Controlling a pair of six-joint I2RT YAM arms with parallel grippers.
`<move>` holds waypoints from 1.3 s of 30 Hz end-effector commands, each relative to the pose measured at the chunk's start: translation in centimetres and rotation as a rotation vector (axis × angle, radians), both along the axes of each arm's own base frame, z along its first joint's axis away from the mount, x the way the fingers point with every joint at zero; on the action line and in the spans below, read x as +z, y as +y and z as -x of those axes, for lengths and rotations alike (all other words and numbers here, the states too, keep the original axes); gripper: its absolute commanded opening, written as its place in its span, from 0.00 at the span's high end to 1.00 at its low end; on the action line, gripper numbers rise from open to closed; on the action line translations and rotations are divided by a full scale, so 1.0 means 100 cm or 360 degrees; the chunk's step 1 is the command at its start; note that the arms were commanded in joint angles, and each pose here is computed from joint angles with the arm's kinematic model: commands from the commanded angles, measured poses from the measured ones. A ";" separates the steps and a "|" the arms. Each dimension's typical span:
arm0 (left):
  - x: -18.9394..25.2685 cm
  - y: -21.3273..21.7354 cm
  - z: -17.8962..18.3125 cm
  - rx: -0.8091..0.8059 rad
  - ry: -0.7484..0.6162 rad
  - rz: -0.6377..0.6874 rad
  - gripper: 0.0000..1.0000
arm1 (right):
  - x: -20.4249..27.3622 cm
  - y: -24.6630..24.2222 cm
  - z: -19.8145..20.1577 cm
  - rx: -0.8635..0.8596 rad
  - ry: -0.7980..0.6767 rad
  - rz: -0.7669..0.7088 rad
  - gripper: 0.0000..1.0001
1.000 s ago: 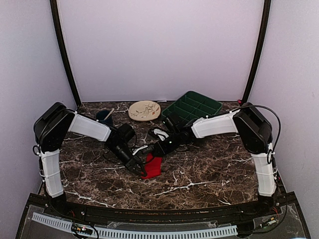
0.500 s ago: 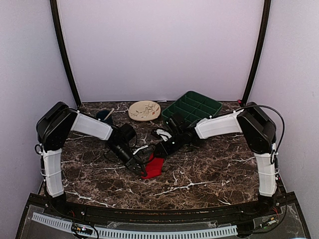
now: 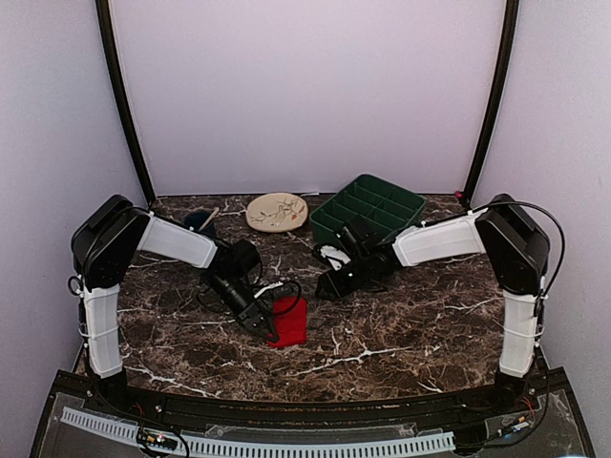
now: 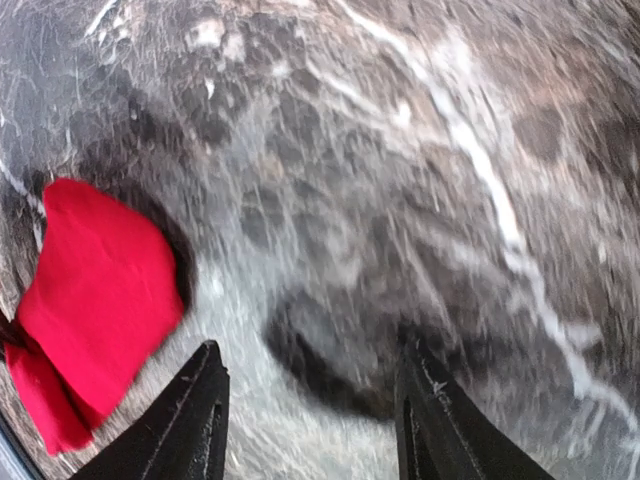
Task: Roll the socks
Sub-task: Roll the sock at the center of the board.
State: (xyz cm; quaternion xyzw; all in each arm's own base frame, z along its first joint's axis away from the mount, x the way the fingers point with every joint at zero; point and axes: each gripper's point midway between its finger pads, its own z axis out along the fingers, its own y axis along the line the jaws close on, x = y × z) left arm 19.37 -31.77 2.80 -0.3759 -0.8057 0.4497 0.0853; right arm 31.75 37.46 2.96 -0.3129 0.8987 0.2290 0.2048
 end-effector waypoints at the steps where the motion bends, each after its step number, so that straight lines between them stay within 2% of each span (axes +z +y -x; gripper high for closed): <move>1: 0.001 0.000 0.003 -0.0028 0.0038 -0.0015 1.00 | 0.016 -0.015 0.004 0.0002 -0.0113 0.0026 0.47; 6: -0.002 0.002 0.006 -0.0027 0.0054 -0.0026 1.00 | 0.029 -0.021 0.032 0.0156 -0.0247 0.0067 0.47; 14: -0.005 0.000 0.005 -0.0022 0.0070 -0.0029 1.00 | 0.047 -0.002 0.097 0.0556 -0.0559 0.0162 0.45; 21: -0.009 0.002 0.006 -0.0031 0.0082 -0.0048 1.00 | 0.054 0.023 0.133 0.0813 -0.0664 0.0168 0.44; 25: -0.013 0.004 0.008 -0.0041 0.0088 -0.0059 1.00 | 0.040 0.033 0.140 0.0915 -0.0692 0.0262 0.43; 39: -0.014 0.004 0.007 -0.0053 0.0087 -0.0066 1.00 | 0.038 0.065 0.146 0.1096 -0.0734 0.0238 0.44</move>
